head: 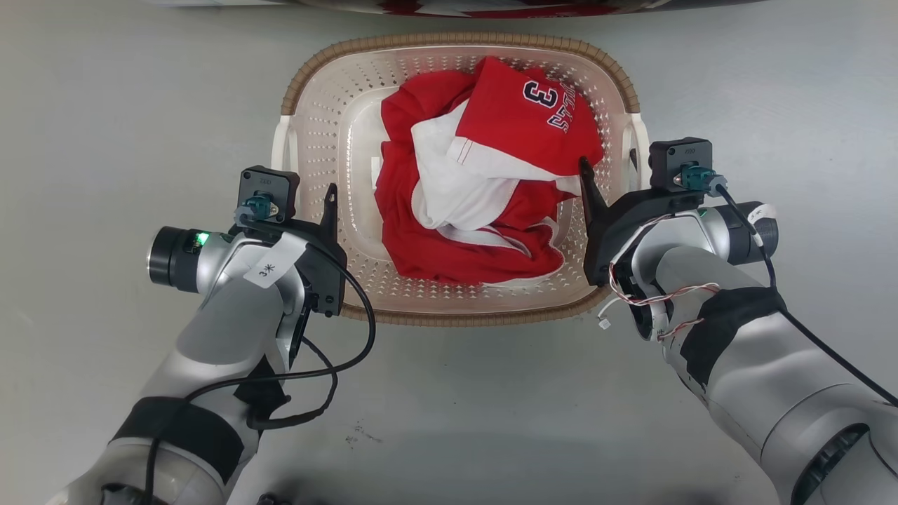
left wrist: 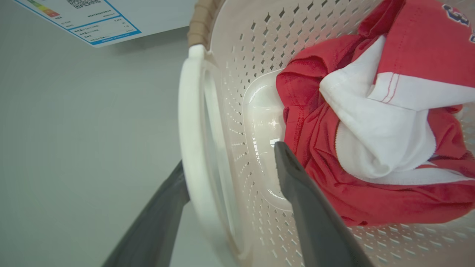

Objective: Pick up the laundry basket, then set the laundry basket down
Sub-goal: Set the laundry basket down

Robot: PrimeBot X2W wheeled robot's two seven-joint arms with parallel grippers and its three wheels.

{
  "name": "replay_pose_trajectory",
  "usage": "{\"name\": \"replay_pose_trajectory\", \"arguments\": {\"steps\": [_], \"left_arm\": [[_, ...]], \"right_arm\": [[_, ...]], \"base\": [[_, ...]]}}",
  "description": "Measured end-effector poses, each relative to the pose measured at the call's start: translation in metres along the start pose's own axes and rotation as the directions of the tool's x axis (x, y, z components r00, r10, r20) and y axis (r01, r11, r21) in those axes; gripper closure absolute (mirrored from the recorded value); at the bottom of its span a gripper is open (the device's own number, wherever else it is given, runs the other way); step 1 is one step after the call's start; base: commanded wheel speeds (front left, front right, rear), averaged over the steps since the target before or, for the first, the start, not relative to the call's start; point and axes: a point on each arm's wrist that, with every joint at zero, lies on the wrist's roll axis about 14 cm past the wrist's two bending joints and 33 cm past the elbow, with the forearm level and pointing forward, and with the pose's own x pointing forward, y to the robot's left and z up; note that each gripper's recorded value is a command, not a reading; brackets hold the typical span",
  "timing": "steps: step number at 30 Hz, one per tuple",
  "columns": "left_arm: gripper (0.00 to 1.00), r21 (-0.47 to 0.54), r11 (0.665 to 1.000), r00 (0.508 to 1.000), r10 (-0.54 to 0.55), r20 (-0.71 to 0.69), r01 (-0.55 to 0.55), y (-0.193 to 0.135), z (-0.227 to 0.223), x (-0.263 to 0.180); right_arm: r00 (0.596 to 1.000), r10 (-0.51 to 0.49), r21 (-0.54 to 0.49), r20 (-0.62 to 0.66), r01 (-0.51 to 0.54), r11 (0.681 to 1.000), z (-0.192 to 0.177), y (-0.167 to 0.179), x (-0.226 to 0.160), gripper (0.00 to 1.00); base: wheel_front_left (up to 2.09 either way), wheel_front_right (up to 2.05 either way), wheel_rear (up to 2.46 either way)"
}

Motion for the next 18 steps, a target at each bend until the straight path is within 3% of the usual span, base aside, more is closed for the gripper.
{"name": "replay_pose_trajectory", "arguments": {"steps": [18], "left_arm": [[0.00, -0.010, 1.000, 0.997, 0.023, 0.078, -0.023, 0.003, 0.030, -0.020]], "right_arm": [[0.998, -0.035, -0.034, 0.061, 0.037, 0.999, 0.029, -0.006, -0.020, 0.00]], "base": [[0.00, 0.00, 0.00]]}}
